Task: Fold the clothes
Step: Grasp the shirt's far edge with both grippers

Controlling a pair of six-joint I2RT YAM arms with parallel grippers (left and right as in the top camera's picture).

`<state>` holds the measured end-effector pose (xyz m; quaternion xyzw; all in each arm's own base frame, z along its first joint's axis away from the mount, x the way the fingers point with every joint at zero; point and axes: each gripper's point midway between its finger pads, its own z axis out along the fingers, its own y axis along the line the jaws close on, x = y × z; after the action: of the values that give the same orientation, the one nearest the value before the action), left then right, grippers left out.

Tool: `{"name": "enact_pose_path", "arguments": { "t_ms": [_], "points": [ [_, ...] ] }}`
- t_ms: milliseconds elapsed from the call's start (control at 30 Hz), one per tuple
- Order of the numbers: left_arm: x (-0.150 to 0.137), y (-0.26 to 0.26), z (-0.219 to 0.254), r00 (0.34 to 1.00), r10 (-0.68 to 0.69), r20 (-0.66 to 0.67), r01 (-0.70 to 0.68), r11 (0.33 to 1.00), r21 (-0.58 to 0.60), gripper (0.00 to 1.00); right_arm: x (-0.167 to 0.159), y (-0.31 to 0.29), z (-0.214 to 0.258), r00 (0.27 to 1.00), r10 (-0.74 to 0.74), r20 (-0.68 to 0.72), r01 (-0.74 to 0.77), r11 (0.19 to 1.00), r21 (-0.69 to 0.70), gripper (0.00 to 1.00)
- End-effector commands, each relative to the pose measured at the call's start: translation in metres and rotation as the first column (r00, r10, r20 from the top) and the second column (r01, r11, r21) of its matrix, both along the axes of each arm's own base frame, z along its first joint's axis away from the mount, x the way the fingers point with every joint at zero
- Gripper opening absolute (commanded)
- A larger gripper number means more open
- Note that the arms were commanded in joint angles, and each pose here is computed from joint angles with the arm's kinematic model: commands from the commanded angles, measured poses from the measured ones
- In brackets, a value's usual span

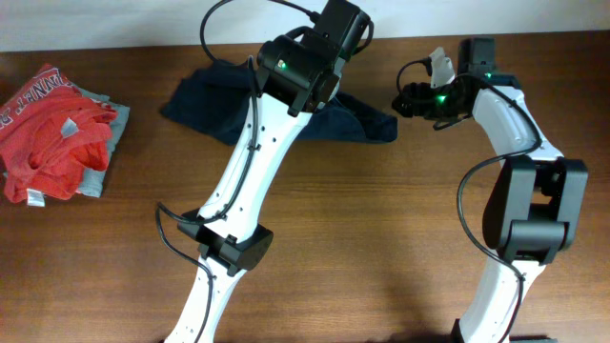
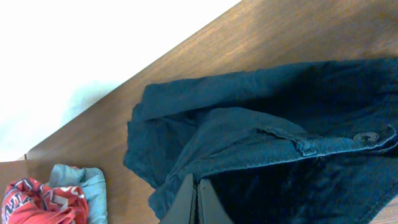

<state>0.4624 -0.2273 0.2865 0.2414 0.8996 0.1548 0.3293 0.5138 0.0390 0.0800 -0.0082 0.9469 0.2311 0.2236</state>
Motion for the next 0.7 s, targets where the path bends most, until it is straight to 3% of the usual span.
{"name": "enact_pose_path", "arguments": {
  "t_ms": [0, 367, 667],
  "points": [
    [0.004, 0.012, 0.012, 0.999, 0.016, 0.037, -0.016, 1.000, 0.012, 0.00, -0.012, 0.016, -0.029, 0.996, 0.038, -0.083, -0.038, 0.999, -0.005, 0.75],
    [0.011, 0.026, 0.012, 0.998, 0.046, 0.035, -0.046, 0.999, 0.010, 0.01, -0.023, 0.024, -0.072, 0.982, 0.077, -0.171, -0.074, 0.997, 0.022, 0.74],
    [0.012, 0.028, 0.012, 0.998, 0.051, 0.038, -0.052, 0.999, 0.007, 0.00, -0.022, 0.024, -0.070, 0.981, 0.145, -0.128, -0.142, 0.989, 0.027, 0.75]
  ]
}}
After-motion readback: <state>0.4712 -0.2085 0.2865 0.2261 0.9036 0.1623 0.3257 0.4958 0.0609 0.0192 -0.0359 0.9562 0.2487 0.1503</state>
